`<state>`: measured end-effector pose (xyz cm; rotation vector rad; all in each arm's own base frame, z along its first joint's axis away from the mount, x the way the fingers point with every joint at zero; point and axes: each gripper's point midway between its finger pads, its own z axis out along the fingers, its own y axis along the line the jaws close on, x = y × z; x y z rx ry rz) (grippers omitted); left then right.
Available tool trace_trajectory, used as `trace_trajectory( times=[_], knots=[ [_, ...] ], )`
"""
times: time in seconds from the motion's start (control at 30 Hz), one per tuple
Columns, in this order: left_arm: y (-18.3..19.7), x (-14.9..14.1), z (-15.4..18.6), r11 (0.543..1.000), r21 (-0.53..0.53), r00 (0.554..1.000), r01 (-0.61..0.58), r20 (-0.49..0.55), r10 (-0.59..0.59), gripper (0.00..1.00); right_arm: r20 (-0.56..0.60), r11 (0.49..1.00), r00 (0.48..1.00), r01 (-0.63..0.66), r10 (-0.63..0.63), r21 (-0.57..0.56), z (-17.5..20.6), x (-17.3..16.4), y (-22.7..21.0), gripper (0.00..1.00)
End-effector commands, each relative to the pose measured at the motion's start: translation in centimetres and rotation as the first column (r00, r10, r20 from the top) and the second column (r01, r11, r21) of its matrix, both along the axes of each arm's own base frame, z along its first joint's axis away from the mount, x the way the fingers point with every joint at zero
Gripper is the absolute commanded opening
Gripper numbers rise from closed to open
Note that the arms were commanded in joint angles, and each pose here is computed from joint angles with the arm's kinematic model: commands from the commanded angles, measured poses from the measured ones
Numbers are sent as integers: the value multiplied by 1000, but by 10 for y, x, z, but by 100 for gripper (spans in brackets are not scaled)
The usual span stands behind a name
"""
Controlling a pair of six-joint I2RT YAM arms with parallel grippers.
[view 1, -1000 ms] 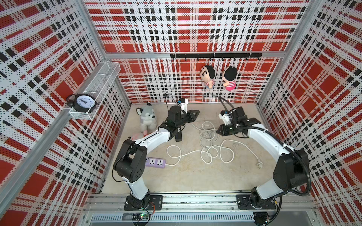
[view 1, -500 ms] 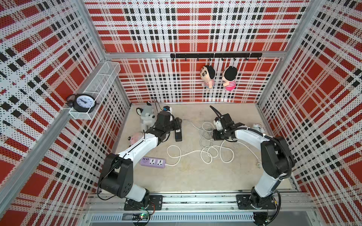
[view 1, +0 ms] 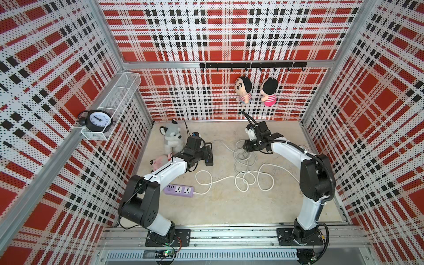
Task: Unwrap the cord wrapped around the power strip
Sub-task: Adjust the power cord at the center of the board.
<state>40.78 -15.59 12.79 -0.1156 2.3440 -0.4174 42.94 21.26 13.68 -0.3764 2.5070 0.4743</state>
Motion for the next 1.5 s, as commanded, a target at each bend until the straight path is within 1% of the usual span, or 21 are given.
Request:
trace_trajectory(
  times=[0.0, 0.1, 0.17, 0.27, 0.33, 0.43, 0.53, 0.6, 0.63, 0.67, 0.77, 0.87, 0.93, 1.03, 1.1, 1.17, 1.2, 1.27, 1.3, 1.43, 1.47],
  knots=[
    [4, 0, -13, 999, 33, 1000, -1, -23, 2, 72, -98, 999, 995, -17, 14, -35, -13, -45, -14, 34],
    [2, -1, -19, 999, 34, 999, 6, -34, -5, 73, -147, 1000, 989, 3, -6, -22, -29, -68, -21, 33],
    [2, -1, -23, 999, 38, 999, 9, -41, -7, 73, -168, 1000, 986, 8, -8, -3, -38, -76, -21, 33],
    [0, -1, -27, 999, 41, 999, 12, -48, -10, 77, -209, 1000, 978, 7, -6, 0, -53, -78, -18, 33],
    [-1, -2, -29, 999, 43, 999, 13, -52, -11, 78, -204, 1000, 979, 2, 1, 13, -58, -71, -13, 34],
    [-2, -4, -32, 999, 38, 998, 11, -55, -9, 78, -209, 1000, 978, -5, 9, 18, -69, -55, -5, 34],
    [-3, -5, -33, 999, 31, 999, 9, -53, -8, 78, -144, 998, 989, -13, 22, 61, -67, -29, 8, 34],
    [-3, -6, -33, 1000, 26, 999, 8, -52, -7, 78, -111, 999, 994, -17, 23, 52, -65, -11, 13, 27],
    [-4, -6, -33, 1000, 23, 999, 8, -50, -7, 78, -83, 999, 996, -13, 17, 51, -60, 0, 15, 23],
    [-4, -6, -32, 1000, 20, 999, 5, -47, -4, 78, -55, 998, 998, -9, 12, 55, -54, 10, 18, 22],
    [-5, -6, -27, 1000, 12, 999, 6, -34, -6, 78, 23, 998, 1000, -11, 9, 64, -33, 36, 26, 19],
    [-9, -5, -22, 1000, -8, 1000, 15, -22, -15, 77, 73, 998, 997, -26, 21, 63, -12, 58, 33, 17],
    [-9, -5, -21, 1000, -9, 1000, 13, -18, -13, 77, 84, 999, 996, -28, 24, 46, -7, 71, 35, 17],
    [-10, -4, -24, 1000, -12, 1000, 13, -21, -13, 77, 3, 999, 1000, -30, 30, 16, -23, 82, 28, 20],
    [-10, -4, -30, 1000, -4, 999, 10, -35, -10, 77, -19, 1000, 999, -29, 29, -9, -22, 80, 21, 26],
    [-9, -4, -34, 1000, 5, 999, 8, -42, -8, 77, -31, 999, 998, -49, 50, 6, -12, 67, 17, 39],
    [-9, -4, -35, 1000, 10, 999, 8, -44, -7, 77, -39, 998, 998, -55, 55, 5, -6, 57, 14, 42],
    [-8, -3, -36, 1000, 13, 999, 8, -47, -7, 78, -38, 998, 998, -57, 57, -6, 5, 37, 5, 42],
    [-9, -3, -35, 1000, 16, 999, 8, -46, -7, 78, -51, 998, 997, -52, 51, -19, 6, 24, -1, 40],
    [-5, -1, -33, 998, 55, 999, 0, -46, 3, 80, -152, 998, 988, -39, 31, -54, -20, -21, -19, 32],
    [-4, -2, -34, 998, 68, 999, 0, -49, 3, 83, -165, 997, 986, -35, 24, -64, -27, -26, -22, 31]
  ],
)
